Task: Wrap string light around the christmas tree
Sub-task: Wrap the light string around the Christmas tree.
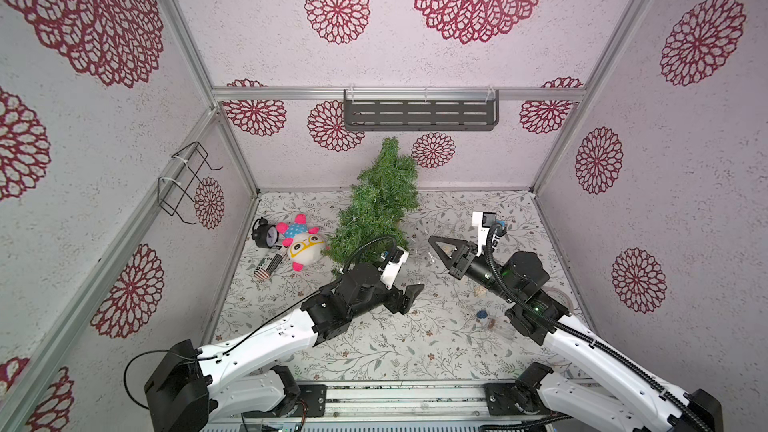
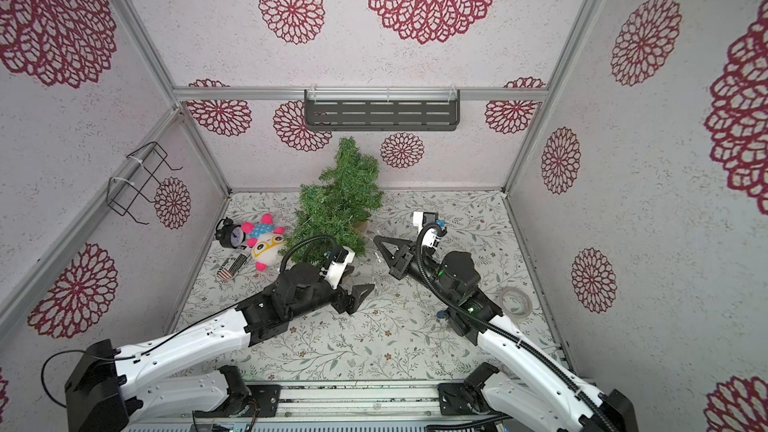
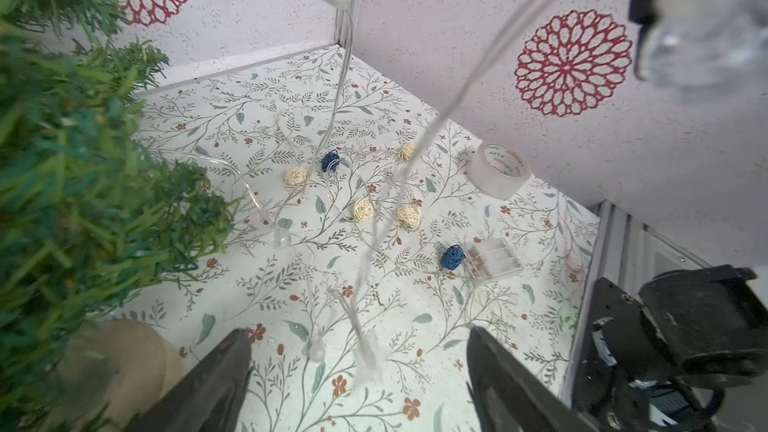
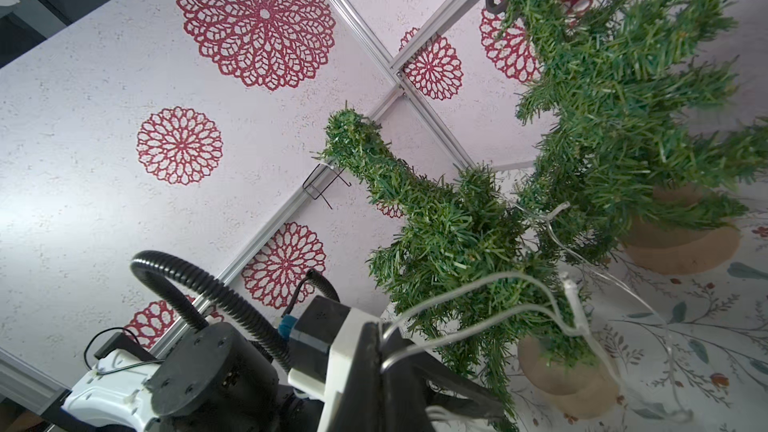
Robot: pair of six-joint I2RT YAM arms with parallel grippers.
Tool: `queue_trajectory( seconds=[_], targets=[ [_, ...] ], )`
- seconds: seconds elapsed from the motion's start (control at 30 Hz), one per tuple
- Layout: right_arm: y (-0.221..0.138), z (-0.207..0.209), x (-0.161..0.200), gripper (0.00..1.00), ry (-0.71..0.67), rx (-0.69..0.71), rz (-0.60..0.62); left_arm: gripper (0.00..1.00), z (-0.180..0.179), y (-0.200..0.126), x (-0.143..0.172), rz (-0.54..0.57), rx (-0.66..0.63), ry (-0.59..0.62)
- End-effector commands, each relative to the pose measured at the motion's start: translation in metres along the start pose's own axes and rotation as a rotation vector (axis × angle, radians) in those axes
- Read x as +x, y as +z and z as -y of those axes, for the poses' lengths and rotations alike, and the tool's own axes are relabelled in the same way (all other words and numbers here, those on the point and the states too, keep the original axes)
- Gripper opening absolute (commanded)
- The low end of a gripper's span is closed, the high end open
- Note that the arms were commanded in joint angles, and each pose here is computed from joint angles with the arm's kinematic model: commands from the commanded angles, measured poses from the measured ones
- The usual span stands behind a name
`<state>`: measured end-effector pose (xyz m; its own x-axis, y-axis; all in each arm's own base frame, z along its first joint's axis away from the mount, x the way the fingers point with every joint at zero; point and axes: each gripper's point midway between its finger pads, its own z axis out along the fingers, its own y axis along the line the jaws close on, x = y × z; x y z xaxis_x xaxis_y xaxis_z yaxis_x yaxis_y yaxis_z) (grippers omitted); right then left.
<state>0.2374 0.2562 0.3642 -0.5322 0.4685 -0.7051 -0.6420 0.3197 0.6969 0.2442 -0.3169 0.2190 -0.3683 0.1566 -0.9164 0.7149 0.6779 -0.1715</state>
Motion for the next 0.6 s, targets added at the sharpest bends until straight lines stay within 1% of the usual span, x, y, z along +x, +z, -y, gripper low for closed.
queue_trajectory(
  seconds=[0.0, 0.07, 0.17, 0.23, 0.27, 0.4, 0.47, 0.57],
  targets=[
    [-0.005, -0.037, -0.020, 0.00, 0.005, -0.123, 0.048, 0.82, 0.001, 0.003, -0.031, 0.106, -0.032, 0.050],
    [-0.005, -0.043, -0.021, 0.00, 0.007, -0.146, 0.047, 0.80, 0.006, 0.009, -0.034, 0.112, -0.013, 0.067],
    [-0.004, -0.048, -0.023, 0.00, 0.005, -0.164, 0.049, 0.74, 0.010, 0.019, -0.036, 0.103, 0.002, 0.077],
    [-0.005, -0.051, -0.024, 0.00, 0.003, -0.174, 0.053, 0.69, 0.010, 0.022, -0.037, 0.111, 0.003, 0.090],
    [-0.006, -0.052, -0.025, 0.00, 0.003, -0.183, 0.059, 0.64, 0.011, 0.023, -0.039, 0.119, 0.006, 0.095],
    [-0.007, -0.053, -0.027, 0.00, 0.001, -0.187, 0.075, 0.33, 0.015, 0.017, -0.047, 0.134, 0.024, 0.089],
    [-0.006, -0.051, -0.029, 0.00, -0.003, -0.181, 0.086, 0.19, 0.019, 0.009, -0.049, 0.133, 0.047, 0.074],
    [-0.004, -0.044, -0.032, 0.00, -0.010, -0.157, 0.111, 0.02, 0.029, -0.009, -0.050, 0.080, 0.104, 0.038]
  ],
)
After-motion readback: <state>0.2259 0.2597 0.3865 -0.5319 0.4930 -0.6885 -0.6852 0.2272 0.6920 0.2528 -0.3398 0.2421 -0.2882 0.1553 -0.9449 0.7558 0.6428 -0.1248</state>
